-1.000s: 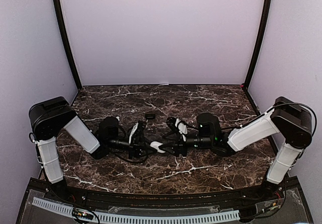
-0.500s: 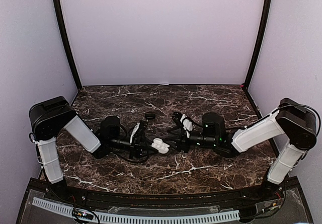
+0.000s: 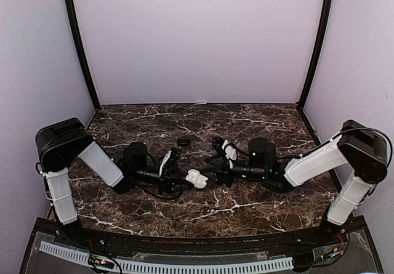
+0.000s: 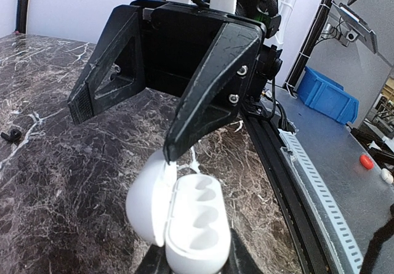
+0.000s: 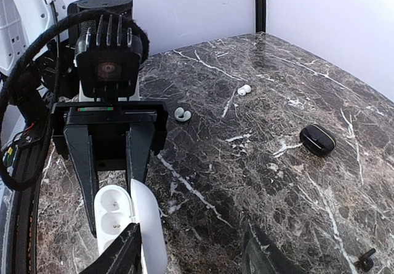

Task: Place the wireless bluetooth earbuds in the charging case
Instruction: Open the charging case.

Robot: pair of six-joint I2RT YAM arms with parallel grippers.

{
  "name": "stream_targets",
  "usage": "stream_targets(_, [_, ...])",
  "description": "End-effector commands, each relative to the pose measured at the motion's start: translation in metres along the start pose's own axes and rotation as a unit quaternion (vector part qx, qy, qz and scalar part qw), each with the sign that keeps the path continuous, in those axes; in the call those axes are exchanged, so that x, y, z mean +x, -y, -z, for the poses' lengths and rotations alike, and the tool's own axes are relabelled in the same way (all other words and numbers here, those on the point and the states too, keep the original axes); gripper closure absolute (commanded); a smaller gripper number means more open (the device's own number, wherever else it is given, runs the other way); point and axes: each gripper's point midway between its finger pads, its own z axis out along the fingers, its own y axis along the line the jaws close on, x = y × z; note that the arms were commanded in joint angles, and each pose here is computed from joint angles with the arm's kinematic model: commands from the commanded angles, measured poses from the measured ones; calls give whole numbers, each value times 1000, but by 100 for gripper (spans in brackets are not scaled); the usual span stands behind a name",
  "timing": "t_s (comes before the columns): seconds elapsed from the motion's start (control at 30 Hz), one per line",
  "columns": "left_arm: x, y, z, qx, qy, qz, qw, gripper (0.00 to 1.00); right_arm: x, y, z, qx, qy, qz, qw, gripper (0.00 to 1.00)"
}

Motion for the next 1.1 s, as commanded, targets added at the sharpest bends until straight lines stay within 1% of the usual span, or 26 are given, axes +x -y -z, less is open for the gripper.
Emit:
stream_targets(0.0, [-13, 11, -1, 25, 10, -24, 999, 90, -13, -1, 4, -9, 23, 13, 1000, 45])
stream_targets(0.23, [-13, 9, -2, 20, 10, -21, 1000, 90, -12, -11, 4, -37, 24, 22, 999, 39])
stream_targets(0.43, [-13, 8, -2, 18, 8, -19, 1000, 90, -12, -14, 5, -48, 25, 25, 998, 36])
stream_targets(0.83, [-13, 7, -2, 18, 8, -19, 1000, 90, -13, -16, 8, -51, 33, 31, 998, 22])
stream_targets(0.97, [-13, 8, -3, 20, 8, -18, 1000, 90, -15, -13, 11, -38, 39, 33, 998, 12])
stream_targets(1.07, [-13, 8, -2, 20, 8, -17, 1000, 90, -17, -11, 15, -28, 45, 33, 998, 2])
